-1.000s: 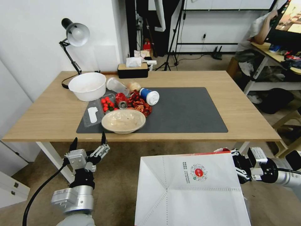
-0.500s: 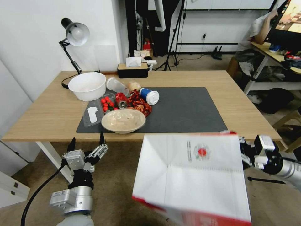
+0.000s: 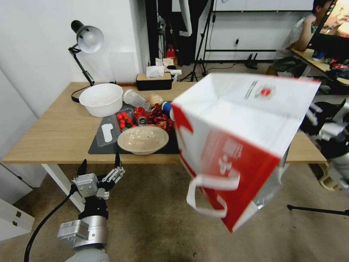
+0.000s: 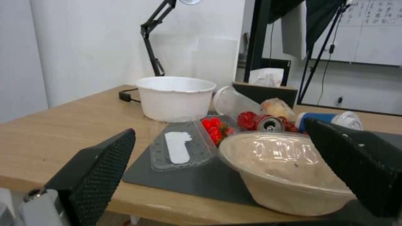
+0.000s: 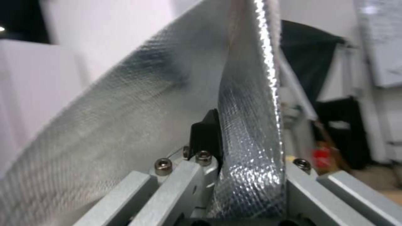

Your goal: Pick up the food delivery bag from the floor and place it on the table.

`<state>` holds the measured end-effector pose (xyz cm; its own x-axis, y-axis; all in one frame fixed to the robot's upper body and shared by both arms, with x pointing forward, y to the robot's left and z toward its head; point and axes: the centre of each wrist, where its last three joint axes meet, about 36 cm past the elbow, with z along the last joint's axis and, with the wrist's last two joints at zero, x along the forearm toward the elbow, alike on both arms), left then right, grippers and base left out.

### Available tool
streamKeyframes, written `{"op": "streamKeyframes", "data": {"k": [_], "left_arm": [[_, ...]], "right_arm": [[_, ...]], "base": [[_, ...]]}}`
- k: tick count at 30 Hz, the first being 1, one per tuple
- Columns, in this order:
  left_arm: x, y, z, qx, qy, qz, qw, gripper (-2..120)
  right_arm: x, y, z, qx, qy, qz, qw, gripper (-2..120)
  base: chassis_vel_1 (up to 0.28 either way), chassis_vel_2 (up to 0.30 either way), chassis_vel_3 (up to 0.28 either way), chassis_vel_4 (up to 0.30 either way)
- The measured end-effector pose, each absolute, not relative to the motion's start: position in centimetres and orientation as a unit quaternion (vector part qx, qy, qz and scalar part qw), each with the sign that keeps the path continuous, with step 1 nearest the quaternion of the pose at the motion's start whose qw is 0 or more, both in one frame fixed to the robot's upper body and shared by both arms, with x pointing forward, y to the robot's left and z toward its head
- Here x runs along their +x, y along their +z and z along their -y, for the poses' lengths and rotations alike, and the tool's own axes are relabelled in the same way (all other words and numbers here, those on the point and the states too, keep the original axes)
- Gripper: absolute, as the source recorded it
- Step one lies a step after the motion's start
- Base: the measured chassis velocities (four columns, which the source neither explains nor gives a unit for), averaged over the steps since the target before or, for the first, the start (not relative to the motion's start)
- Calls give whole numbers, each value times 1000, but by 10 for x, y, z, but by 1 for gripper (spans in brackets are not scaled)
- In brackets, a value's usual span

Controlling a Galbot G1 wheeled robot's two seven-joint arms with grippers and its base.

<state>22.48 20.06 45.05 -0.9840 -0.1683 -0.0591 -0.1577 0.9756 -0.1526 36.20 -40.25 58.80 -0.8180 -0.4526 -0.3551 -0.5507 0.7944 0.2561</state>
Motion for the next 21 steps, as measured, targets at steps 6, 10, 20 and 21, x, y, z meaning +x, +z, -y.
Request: {"op": "streamKeyframes", "data": {"k": [6,10,20,21], "left_arm": [[224,450,-200,-83,-76,-993,39,100],[224,450,-200,-83,-76,-993,40,100],[220,453,-199,-83,-75,-993,43,100],[220,453,-199,-83,-75,-993,44,100]], "right_arm": [[369,601,399,-171,183,-963,99,0],[374,612,400,-127,172,-975,67,0],[393,637,408,-63,153,-986,1,0],[396,641,410,-57,155,-986,-2,0]], "base": [[0,0,0,0],[0,0,0,0],[0,0,0,0],[0,0,0,0]]}}
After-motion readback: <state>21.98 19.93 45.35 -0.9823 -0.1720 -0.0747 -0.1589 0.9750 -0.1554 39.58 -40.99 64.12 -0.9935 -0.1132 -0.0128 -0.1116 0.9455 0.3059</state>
